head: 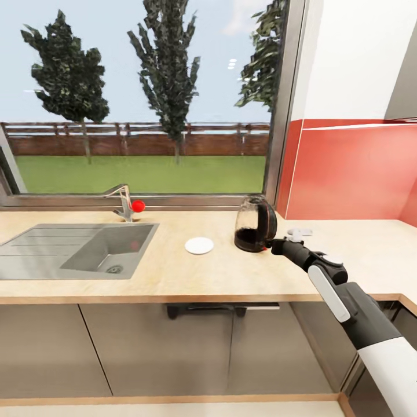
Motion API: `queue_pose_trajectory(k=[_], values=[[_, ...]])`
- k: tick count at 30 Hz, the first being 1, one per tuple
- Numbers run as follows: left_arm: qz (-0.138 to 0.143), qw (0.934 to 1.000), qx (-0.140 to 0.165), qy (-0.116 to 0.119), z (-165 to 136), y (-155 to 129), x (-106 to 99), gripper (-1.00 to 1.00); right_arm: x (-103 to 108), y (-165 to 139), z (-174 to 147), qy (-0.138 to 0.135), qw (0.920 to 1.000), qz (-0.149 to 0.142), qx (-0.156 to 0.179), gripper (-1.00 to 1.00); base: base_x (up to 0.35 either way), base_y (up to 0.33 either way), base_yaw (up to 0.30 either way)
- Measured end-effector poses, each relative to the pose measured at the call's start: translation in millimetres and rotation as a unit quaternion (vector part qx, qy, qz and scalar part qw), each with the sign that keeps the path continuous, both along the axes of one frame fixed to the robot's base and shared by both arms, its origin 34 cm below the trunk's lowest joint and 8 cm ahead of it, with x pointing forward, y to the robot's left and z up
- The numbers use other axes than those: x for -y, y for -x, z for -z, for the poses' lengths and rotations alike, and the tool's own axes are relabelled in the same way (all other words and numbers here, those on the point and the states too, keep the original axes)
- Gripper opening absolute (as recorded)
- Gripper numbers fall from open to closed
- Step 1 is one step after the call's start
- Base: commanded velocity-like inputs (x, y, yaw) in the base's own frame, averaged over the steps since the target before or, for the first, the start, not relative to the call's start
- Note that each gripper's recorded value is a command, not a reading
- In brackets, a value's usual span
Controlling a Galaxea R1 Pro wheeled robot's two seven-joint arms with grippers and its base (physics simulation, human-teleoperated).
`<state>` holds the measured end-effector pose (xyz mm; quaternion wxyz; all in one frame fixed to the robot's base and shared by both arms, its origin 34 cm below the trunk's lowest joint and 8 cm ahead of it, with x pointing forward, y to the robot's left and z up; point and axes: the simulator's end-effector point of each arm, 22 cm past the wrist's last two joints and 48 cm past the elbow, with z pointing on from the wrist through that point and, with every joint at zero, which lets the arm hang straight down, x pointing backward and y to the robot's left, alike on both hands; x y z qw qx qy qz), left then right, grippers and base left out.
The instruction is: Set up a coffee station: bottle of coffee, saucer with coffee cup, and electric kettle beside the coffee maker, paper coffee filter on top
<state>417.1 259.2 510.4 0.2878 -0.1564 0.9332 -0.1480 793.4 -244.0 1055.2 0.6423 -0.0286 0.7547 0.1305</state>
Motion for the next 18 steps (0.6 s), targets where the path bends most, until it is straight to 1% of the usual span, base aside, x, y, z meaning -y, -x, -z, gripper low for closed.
queue_pose_trajectory(k=[3,7,18], values=[[0.0,1.0,0.0,0.0,-0.1,0.1,0.1,1.0,-4.2,-0.1,-4.4,0.001,0.9999,-0.002,0.013,1.0,0.158,-0.123,0.007],[0.0,1.0,0.0,0.0,-0.1,0.0,0.0,1.0,-5.5,-0.4,-6.1,0.001,0.9998,-0.003,0.019,1.0,0.129,-0.093,0.003],[0.0,1.0,0.0,0.0,0.0,0.0,0.1,1.0,-2.4,-2.4,1.4,0.002,0.9999,0.002,0.013,1.0,0.061,-0.048,0.0]])
